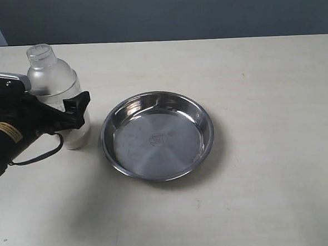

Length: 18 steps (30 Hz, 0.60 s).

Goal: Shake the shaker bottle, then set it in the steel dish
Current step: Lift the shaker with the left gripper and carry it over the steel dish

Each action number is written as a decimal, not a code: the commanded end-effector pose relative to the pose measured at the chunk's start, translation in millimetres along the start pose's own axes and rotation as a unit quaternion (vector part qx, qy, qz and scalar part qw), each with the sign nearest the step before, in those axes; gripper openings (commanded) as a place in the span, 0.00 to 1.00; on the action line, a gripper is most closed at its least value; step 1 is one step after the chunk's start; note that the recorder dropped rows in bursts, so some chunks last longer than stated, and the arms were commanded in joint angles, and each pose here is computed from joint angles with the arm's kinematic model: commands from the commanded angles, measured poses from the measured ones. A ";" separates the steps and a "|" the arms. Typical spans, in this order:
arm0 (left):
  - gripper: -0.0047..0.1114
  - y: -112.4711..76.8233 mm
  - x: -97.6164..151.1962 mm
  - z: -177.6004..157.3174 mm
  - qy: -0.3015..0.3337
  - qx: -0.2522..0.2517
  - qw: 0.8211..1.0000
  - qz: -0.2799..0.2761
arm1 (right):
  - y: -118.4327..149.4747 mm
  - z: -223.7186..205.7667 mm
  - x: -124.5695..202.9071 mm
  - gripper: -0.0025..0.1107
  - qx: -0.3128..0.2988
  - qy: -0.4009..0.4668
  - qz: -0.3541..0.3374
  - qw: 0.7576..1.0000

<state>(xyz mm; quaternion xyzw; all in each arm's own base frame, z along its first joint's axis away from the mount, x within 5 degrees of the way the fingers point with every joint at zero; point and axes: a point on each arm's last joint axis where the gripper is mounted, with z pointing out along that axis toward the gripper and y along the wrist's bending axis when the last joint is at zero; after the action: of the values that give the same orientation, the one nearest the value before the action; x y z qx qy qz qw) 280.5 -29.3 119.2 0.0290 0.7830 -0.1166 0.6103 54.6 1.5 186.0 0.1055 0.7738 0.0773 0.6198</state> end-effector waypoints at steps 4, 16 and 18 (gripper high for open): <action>0.04 -9.0 -42.2 -17.0 -0.032 0.009 0.999 0.017 | 0.1 -0.2 -0.1 0.02 -0.002 -0.005 -0.003 1.000; 0.04 -98.9 -111.4 -17.4 -0.031 0.258 0.965 0.040 | 0.1 -0.2 -0.1 0.02 -0.002 -0.005 -0.003 1.000; 0.04 -96.4 -115.3 -9.8 -0.032 0.186 0.981 0.040 | 0.1 -0.2 -0.1 0.02 -0.002 -0.005 -0.003 1.000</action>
<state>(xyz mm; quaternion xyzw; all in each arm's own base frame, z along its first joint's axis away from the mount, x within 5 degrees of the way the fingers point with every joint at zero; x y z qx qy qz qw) 277.2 -102.2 237.0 0.1900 0.7184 -0.2676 0.6134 54.6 1.5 186.0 0.1055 0.7738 0.0773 0.6198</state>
